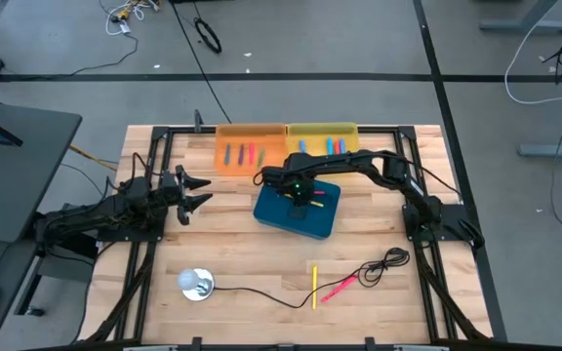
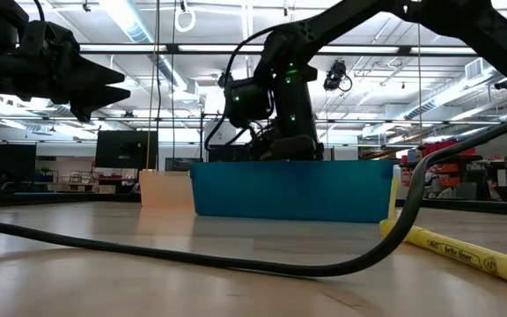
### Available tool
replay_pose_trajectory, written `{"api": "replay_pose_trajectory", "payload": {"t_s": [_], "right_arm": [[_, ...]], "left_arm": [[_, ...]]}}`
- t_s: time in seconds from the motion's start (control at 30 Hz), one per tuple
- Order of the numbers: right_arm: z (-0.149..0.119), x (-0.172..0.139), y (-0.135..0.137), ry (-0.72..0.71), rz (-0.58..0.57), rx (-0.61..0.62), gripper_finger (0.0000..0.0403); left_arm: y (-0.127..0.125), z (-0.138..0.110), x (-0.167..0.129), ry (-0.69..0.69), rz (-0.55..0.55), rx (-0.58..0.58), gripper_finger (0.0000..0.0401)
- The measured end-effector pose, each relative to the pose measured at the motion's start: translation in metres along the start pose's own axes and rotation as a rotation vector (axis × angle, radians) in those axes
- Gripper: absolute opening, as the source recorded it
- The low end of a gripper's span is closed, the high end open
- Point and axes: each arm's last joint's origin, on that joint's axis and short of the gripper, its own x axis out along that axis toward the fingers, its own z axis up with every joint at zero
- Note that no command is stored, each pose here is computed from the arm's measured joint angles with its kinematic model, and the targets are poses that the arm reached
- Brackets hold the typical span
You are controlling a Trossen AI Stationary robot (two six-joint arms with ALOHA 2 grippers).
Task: Pick & Place Markers
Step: Put the yellow highlighter into the blue bin
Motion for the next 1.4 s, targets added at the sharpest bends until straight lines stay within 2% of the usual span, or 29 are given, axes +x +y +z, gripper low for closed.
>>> {"api": "replay_pose_trajectory", "payload": {"t_s": [0.17,0.53,0.77,1.0,1.4], "right_arm": [[0.001,0.001,0.000,-0.003,-0.006,-0.013,0.0027],[0.001,0.001,0.001,-0.007,-0.006,-0.018,0.0115],[-0.002,-0.011,0.001,-0.035,-0.002,0.013,0.0138],[-0.011,-0.038,0.002,-0.096,0.087,0.156,0.0139],[-0.023,-0.062,0.011,-0.117,0.156,0.555,0.0139]], "left_arm": [[0.000,0.000,0.000,0.000,0.000,0.000,0.0222],[0.000,0.000,0.000,0.000,0.000,0.000,0.0222],[0.000,0.000,0.000,0.000,0.000,0.001,0.0222],[0.000,0.000,0.000,0.000,0.000,0.001,0.0222],[0.000,0.000,0.000,0.000,0.000,0.000,0.0222]]}}
